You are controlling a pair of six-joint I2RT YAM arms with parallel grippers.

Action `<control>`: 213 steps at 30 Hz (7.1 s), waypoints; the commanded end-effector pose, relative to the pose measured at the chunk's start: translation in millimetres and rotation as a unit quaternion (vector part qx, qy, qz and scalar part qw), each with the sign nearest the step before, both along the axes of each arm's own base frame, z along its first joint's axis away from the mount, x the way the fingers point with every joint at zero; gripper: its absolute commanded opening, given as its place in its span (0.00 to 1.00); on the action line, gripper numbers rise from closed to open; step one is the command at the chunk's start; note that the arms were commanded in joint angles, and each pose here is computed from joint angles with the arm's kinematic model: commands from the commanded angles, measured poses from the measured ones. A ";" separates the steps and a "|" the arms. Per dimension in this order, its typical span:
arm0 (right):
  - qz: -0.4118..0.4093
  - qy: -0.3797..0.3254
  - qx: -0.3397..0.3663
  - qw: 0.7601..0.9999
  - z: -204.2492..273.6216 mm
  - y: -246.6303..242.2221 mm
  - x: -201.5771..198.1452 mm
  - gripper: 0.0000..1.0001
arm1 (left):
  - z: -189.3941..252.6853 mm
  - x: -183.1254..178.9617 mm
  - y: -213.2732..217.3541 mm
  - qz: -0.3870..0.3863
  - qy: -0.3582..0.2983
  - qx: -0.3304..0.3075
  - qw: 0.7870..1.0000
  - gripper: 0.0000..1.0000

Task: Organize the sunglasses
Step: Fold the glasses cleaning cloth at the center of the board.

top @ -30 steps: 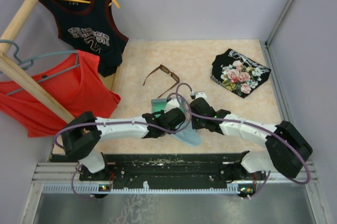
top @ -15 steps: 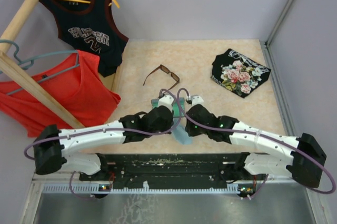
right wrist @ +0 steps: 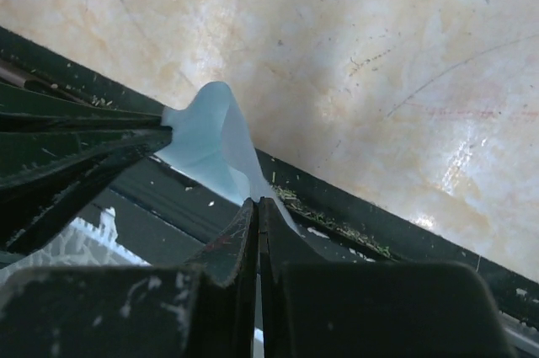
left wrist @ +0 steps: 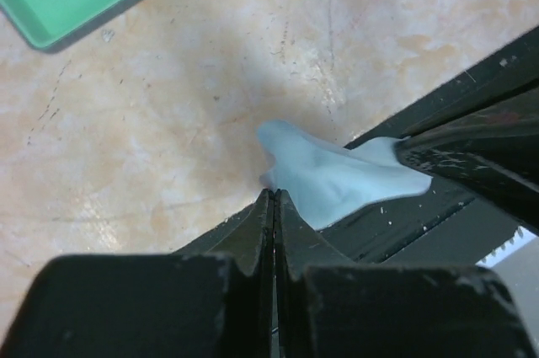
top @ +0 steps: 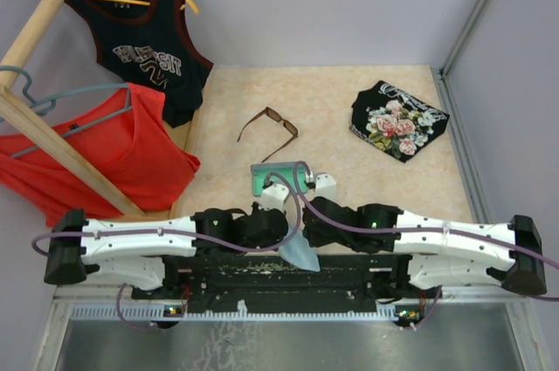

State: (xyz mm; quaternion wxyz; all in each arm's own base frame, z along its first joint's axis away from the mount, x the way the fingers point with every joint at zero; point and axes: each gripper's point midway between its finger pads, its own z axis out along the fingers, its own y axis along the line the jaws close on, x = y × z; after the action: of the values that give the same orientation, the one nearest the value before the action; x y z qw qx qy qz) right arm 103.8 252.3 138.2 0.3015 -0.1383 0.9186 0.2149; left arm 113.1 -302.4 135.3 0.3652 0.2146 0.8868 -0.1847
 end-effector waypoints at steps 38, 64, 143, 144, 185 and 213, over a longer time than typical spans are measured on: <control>-0.058 -0.054 -0.012 0.997 -63.6 -21.3 117.3 0.00 | -61.1 116.1 6.3 0.028 -0.105 -0.045 0.993 0.00; -0.002 0.000 0.027 1.000 -85.8 -19.4 77.4 0.00 | -85.0 86.0 17.9 -0.016 -0.072 -0.062 0.995 0.01; 0.268 -0.081 0.027 0.960 -85.6 19.1 15.5 0.00 | -102.2 67.7 38.2 0.134 0.086 -0.016 0.987 0.46; 0.266 -0.081 0.026 0.960 -85.9 18.7 15.9 0.00 | -101.4 66.6 37.7 0.130 0.085 -0.018 0.988 0.45; 0.226 -0.087 0.046 0.969 -64.5 14.7 19.9 0.26 | -91.7 28.7 47.9 0.058 0.081 -0.062 0.993 0.25; -0.155 0.057 0.096 0.982 -88.8 -32.2 34.9 0.37 | -73.9 82.6 27.6 0.059 0.021 -0.083 0.995 0.57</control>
State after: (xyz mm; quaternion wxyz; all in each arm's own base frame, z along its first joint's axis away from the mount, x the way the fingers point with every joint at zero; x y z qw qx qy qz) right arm 136.3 211.2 47.5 0.2962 0.0123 0.9236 0.2431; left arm 185.6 -257.2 48.2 0.3605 0.1119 0.9007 -0.2150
